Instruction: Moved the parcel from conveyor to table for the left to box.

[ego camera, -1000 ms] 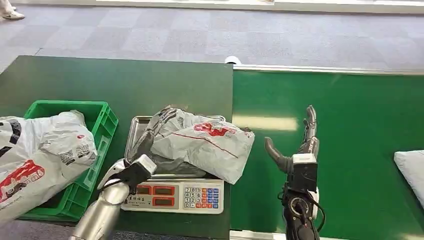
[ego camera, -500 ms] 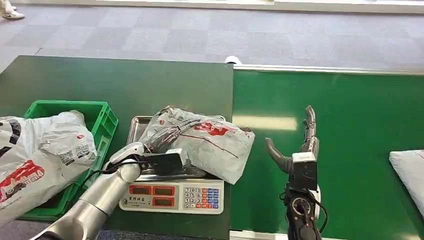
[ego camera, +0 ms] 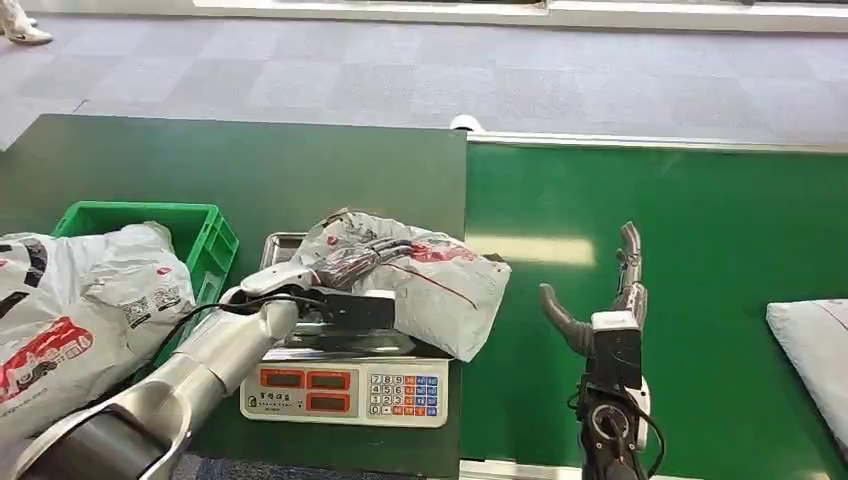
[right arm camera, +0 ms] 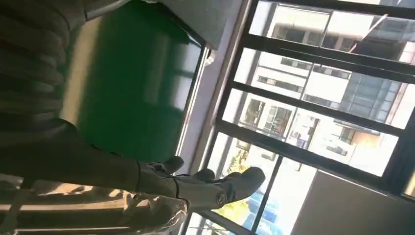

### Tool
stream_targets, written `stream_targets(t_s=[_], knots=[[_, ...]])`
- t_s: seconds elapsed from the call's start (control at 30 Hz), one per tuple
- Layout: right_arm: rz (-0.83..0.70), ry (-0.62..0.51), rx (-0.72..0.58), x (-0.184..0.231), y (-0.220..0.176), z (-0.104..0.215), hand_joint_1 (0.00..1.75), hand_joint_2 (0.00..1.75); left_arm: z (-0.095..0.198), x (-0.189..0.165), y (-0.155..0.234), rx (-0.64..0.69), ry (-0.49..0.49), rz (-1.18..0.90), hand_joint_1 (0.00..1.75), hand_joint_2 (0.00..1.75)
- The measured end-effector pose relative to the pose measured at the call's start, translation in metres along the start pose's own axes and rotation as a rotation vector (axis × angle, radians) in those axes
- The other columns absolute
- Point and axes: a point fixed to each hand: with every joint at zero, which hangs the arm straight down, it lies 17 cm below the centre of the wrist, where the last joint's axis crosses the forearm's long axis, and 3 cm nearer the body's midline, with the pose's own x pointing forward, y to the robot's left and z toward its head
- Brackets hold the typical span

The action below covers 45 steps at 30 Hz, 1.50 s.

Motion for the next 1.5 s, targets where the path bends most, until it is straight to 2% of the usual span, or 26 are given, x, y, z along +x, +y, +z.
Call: stream_targets(t_s=[0.03, 0.07, 0.1, 0.13, 0.17, 0.97, 1.27, 1.5], knots=[[0.000, 0.001, -0.001, 0.000, 0.000, 0.001, 0.00, 1.75, 0.000, -0.001, 0.000, -0.005, 0.007, -0.006, 0.07, 1.75], [0.001, 0.002, -0.001, -0.001, -0.001, 0.001, 0.00, 1.75, 0.000, -0.003, -0.001, -0.011, 0.013, -0.010, 0.61, 1.75], [0.001, 0.002, -0.001, -0.001, -0.001, 0.001, 0.00, 1.75, 0.000, -0.004, -0.003, -0.018, 0.019, -0.015, 1.38, 1.75], [0.000, 0.003, 0.001, -0.001, -0.001, 0.001, 0.00, 1.75, 0.000, -0.005, -0.005, -0.028, 0.024, -0.022, 1.66, 1.75], [0.000, 0.003, 0.004, -0.001, 0.000, 0.001, 0.00, 1.75, 0.000, -0.006, -0.008, -0.037, 0.026, -0.032, 1.75, 1.75], [-0.004, 0.009, 0.023, -0.003, 0.004, 0.003, 0.00, 1.75, 0.003, 0.005, -0.010, -0.042, -0.067, -0.081, 1.75, 1.75], [0.006, 0.020, 0.044, -0.006, 0.009, 0.004, 0.00, 1.75, 0.012, 0.035, 0.004, 0.218, -0.184, -0.071, 1.75, 1.75], [0.001, 0.022, 0.051, -0.006, 0.010, 0.004, 0.00, 1.75, 0.039, 0.054, 0.053, 0.542, -0.189, -0.211, 1.75, 1.75]])
